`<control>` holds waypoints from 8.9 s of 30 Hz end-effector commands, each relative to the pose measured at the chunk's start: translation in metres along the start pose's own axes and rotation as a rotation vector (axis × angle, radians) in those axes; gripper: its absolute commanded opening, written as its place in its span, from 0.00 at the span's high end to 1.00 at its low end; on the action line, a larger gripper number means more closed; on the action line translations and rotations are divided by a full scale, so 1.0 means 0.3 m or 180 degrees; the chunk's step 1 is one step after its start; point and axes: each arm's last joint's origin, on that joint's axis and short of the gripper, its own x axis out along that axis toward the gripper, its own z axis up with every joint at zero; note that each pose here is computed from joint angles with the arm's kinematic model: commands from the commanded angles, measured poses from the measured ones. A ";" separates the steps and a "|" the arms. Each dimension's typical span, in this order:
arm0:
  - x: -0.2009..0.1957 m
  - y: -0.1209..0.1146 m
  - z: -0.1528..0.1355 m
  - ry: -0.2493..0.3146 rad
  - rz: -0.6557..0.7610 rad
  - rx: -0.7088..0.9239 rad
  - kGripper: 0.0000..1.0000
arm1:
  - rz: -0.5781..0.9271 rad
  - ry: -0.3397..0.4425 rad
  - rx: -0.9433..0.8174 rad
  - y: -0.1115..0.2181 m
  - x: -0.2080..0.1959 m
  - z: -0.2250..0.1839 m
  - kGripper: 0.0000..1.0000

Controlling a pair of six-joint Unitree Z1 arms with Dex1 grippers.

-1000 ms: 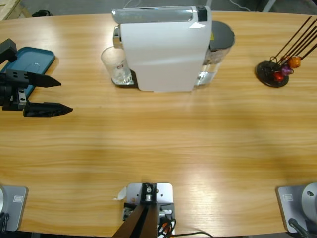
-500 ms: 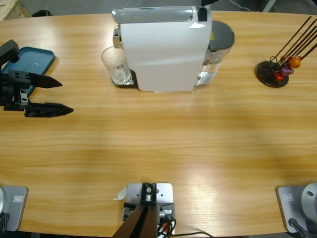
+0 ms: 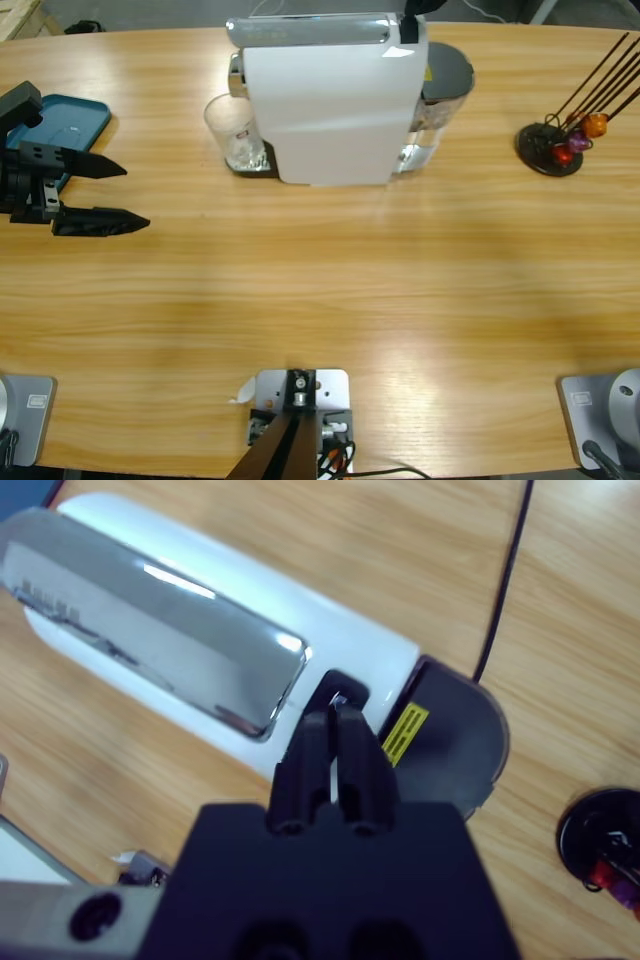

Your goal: Pour coffee

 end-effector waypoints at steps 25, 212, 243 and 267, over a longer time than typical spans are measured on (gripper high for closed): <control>-0.016 -0.031 -0.033 -0.0002 -0.0017 -0.0078 0.01 | -0.0462 -0.0097 -0.0304 0.061 -0.272 -0.305 0.00; -0.107 -0.104 -0.100 -0.0936 0.0753 -0.0262 0.04 | -0.0811 -0.0617 -0.0385 -0.088 -0.236 -0.909 0.00; -0.103 -0.113 -0.100 -0.0945 0.0700 -0.0319 0.00 | -0.0788 -0.0566 -0.0409 -0.085 -0.228 -0.898 0.00; -0.097 -0.116 -0.100 -0.0892 0.0703 -0.0442 0.00 | -0.0782 -0.0556 -0.0415 -0.084 -0.226 -0.897 0.00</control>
